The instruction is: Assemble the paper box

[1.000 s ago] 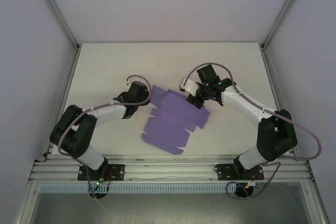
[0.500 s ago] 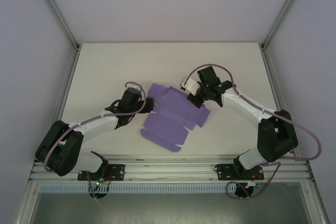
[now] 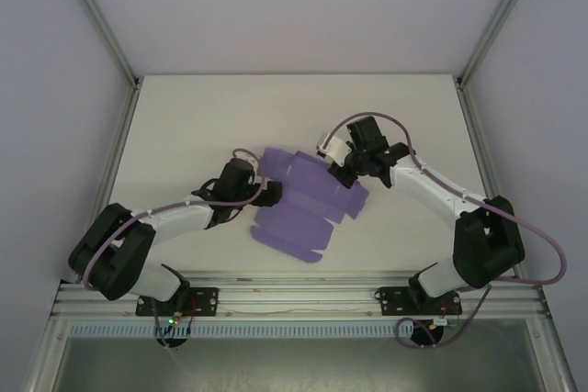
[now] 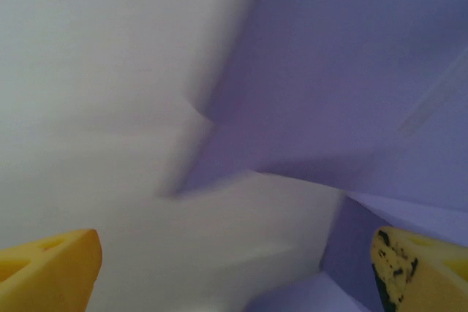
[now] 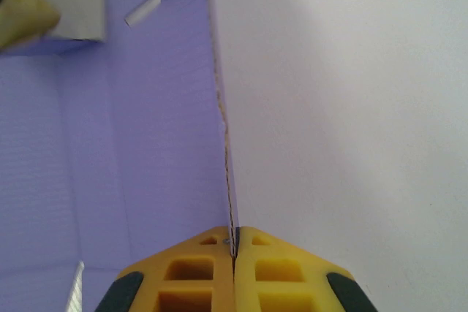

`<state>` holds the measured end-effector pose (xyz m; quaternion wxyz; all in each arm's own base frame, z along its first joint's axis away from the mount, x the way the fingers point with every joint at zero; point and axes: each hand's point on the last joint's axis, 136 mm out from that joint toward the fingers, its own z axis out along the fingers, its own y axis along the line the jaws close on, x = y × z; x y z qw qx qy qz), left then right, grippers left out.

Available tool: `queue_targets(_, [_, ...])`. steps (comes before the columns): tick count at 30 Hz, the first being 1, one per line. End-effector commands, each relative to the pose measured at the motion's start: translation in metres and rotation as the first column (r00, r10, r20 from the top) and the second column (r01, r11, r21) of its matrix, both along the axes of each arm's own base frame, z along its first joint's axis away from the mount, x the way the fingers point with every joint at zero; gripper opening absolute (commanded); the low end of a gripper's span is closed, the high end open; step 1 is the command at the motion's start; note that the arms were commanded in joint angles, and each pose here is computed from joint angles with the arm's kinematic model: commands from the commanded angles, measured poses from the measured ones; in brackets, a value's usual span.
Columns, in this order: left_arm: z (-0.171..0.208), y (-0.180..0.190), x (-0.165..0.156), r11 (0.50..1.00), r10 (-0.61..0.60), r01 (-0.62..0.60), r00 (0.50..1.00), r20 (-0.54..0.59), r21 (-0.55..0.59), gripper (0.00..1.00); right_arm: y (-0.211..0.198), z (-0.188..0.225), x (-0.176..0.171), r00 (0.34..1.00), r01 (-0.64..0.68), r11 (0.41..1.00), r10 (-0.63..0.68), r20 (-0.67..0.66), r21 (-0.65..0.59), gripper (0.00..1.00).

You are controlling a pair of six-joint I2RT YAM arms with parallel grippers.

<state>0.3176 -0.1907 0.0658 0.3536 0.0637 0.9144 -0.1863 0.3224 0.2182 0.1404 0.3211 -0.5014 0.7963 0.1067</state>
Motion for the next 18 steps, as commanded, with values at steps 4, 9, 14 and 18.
queue_targets(4, [-0.005,-0.029,0.001,0.994,-0.108,0.108,0.994,-0.007,0.003,0.91,0.008,0.013,0.005,0.999,0.008,0.998,-0.011,0.043,0.066,0.00])
queue_targets(9, [-0.018,-0.038,0.009,0.993,-0.114,0.114,0.993,-0.035,0.015,0.77,0.010,0.013,0.001,0.999,-0.014,0.998,0.011,0.050,0.065,0.00])
queue_targets(14, [-0.012,-0.048,0.013,0.992,-0.127,0.127,0.992,-0.018,0.002,0.78,0.005,0.009,0.001,0.999,-0.002,0.999,0.000,0.045,0.034,0.00])
queue_targets(18, [0.005,-0.036,0.011,0.997,-0.075,0.075,0.997,0.018,0.007,0.91,0.001,0.013,0.008,0.995,0.021,1.000,-0.023,0.095,0.019,0.00])
